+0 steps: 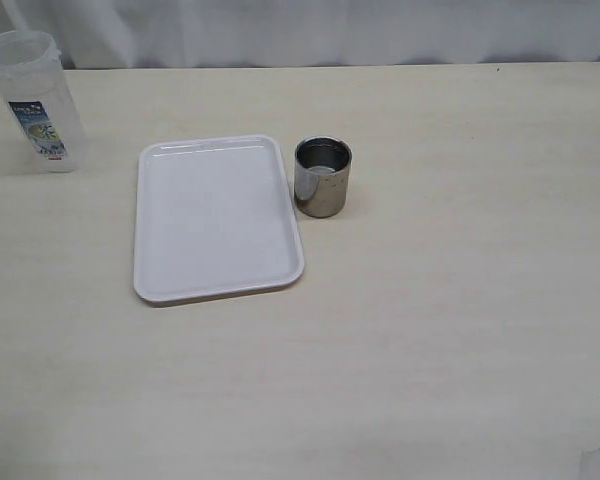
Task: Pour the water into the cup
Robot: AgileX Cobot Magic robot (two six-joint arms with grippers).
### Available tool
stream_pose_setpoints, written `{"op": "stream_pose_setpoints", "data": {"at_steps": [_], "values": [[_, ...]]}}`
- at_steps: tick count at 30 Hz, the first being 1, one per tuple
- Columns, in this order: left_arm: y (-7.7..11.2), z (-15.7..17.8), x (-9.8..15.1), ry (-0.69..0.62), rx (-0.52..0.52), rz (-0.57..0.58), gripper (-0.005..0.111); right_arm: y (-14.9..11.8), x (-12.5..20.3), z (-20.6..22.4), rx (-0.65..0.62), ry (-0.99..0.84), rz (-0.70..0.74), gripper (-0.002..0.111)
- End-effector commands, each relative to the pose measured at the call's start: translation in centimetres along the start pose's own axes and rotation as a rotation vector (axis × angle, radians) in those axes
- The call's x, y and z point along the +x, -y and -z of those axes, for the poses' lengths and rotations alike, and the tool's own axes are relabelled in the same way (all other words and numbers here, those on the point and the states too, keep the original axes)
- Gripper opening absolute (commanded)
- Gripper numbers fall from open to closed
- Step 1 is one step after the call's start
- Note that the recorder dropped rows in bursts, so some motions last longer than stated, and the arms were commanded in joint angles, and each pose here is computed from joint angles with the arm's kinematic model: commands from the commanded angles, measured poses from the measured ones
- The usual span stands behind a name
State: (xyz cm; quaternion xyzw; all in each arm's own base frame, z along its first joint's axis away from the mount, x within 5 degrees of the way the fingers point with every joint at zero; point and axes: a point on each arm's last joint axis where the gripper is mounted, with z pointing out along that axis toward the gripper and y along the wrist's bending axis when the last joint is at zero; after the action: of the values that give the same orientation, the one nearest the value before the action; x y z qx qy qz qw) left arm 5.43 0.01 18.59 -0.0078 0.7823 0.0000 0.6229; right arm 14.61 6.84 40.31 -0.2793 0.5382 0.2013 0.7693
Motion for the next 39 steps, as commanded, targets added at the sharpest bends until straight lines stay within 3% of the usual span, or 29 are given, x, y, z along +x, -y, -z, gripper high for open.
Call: {"op": "stream_pose_setpoints", "data": {"at_steps": [1, 6, 8, 10, 12, 14, 15, 23, 29, 32, 36, 39], "values": [[0.0, 0.0, 0.1, 0.004, -0.001, -0.002, 0.0, -0.2, -0.4, 0.1, -0.015, 0.041, -0.048, 0.004], [0.0, 0.0, 0.1, 0.004, -0.001, -0.002, 0.0, 0.1, 1.9, -0.5, -0.021, -0.104, -0.011, 0.006], [0.0, 0.0, 0.1, 0.004, -0.001, -0.002, 0.0, 0.9, 3.9, -1.2, 0.006, -0.228, -0.028, 0.016], [0.0, 0.0, 0.1, 0.004, -0.001, -0.002, 0.0, 1.9, 6.0, -2.1, 0.041, -0.317, -0.071, 0.04], [0.0, 0.0, 0.1, 0.004, -0.001, -0.002, 0.0, 2.7, 8.2, -3.0, 0.063, -0.386, -0.106, 0.076], [0.0, 0.0, 0.1, 0.004, -0.001, -0.002, 0.0, 3.2, 10.2, -3.8, 0.062, -0.448, -0.119, 0.105], [0.0, 0.0, 0.1, 0.004, -0.001, -0.002, 0.0, 3.5, 11.6, -4.2, 0.058, -0.491, -0.131, 0.109], [0.0, 0.0, 0.1, 0.004, -0.002, -0.004, 0.0, 4.2, 22.6, -6.5, -0.062, -0.673, -0.11, 0.108], [0.0, 0.0, 0.1, 0.004, -0.002, -0.004, 0.0, 3.3, 30.4, -7.4, -0.172, -0.489, -0.058, 0.108], [0.0, 0.0, 0.1, 0.004, -0.002, -0.004, 0.0, 3.5, 34.8, -8.0, -0.196, -0.499, -0.019, 0.108], [0.0, 0.0, 0.1, 0.004, -0.002, -0.004, 0.0, 4.1, 37.3, -9.4, -0.192, -0.461, -0.094, 0.108], [0.0, 0.0, 0.1, 0.004, -0.002, -0.004, 0.0, 3.8, 38.8, -10.0, -0.258, -0.449, -0.108, 0.108]]}}
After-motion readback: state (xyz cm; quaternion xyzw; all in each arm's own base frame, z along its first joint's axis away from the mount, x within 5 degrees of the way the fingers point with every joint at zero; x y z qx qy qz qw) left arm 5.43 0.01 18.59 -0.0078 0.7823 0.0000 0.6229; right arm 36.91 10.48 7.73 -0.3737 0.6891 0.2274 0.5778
